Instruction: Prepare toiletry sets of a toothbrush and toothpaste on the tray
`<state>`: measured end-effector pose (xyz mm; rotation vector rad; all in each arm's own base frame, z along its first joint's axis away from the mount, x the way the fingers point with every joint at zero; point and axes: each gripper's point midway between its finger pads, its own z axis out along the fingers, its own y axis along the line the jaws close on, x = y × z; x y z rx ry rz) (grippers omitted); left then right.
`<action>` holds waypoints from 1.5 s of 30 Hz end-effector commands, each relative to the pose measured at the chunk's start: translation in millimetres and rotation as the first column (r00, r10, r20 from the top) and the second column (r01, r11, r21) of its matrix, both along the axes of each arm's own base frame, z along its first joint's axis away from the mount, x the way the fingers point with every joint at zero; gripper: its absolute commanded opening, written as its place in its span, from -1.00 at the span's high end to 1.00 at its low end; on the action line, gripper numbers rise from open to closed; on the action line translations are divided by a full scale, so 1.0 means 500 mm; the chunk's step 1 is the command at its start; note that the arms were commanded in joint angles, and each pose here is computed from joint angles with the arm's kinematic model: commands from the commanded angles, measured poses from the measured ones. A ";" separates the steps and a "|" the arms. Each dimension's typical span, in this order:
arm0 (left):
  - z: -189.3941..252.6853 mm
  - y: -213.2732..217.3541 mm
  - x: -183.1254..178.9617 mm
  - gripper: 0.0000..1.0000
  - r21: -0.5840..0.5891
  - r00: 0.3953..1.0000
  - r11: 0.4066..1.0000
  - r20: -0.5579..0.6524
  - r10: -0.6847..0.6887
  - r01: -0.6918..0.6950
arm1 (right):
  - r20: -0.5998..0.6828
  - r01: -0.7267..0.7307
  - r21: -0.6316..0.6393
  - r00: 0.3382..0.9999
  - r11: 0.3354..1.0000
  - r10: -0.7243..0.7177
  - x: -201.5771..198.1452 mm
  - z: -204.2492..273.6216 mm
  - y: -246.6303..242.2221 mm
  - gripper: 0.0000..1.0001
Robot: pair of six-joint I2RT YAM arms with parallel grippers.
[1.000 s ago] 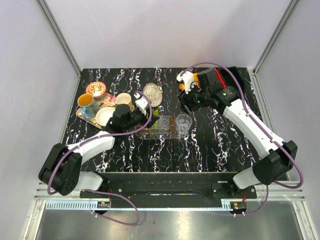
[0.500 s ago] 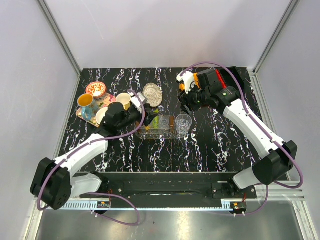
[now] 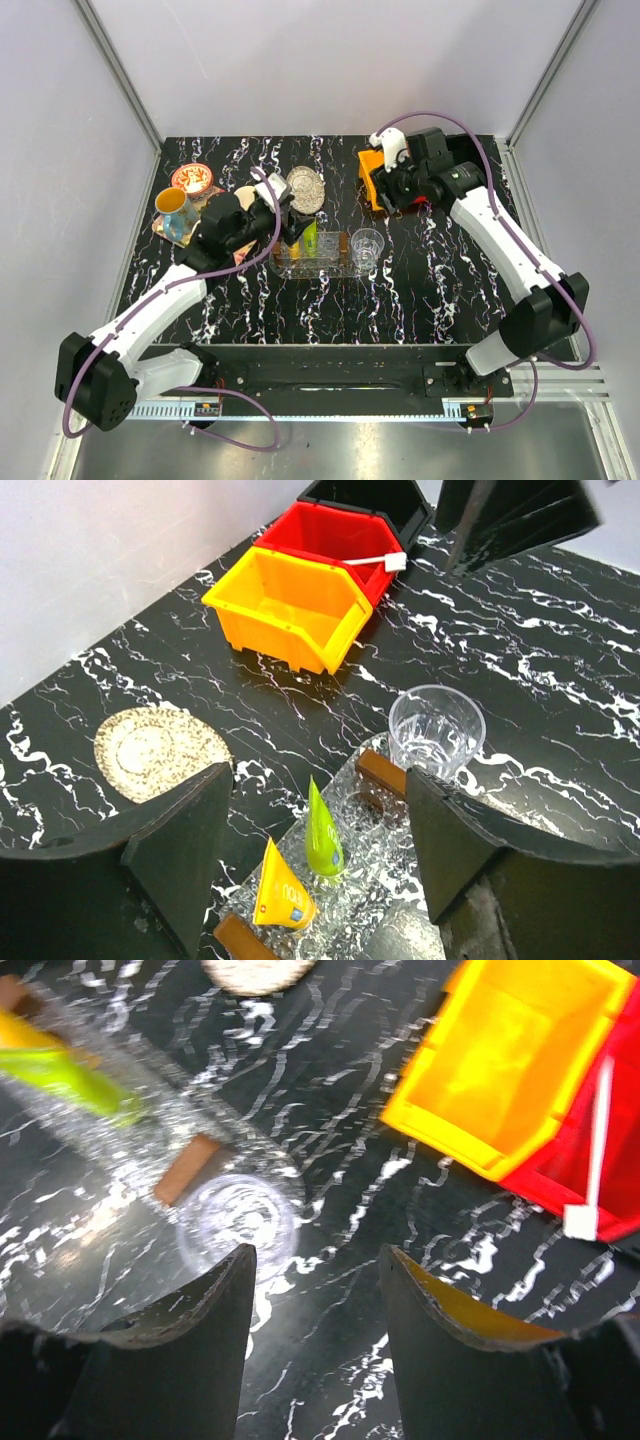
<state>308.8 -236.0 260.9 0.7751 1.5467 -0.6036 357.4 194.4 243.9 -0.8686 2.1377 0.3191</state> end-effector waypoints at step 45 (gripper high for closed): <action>0.024 0.045 0.022 -0.54 0.074 0.996 0.994 0.025 0.081 -0.082 | -0.103 0.507 -0.300 0.825 0.808 -0.556 0.420 -0.312 -0.352 -0.02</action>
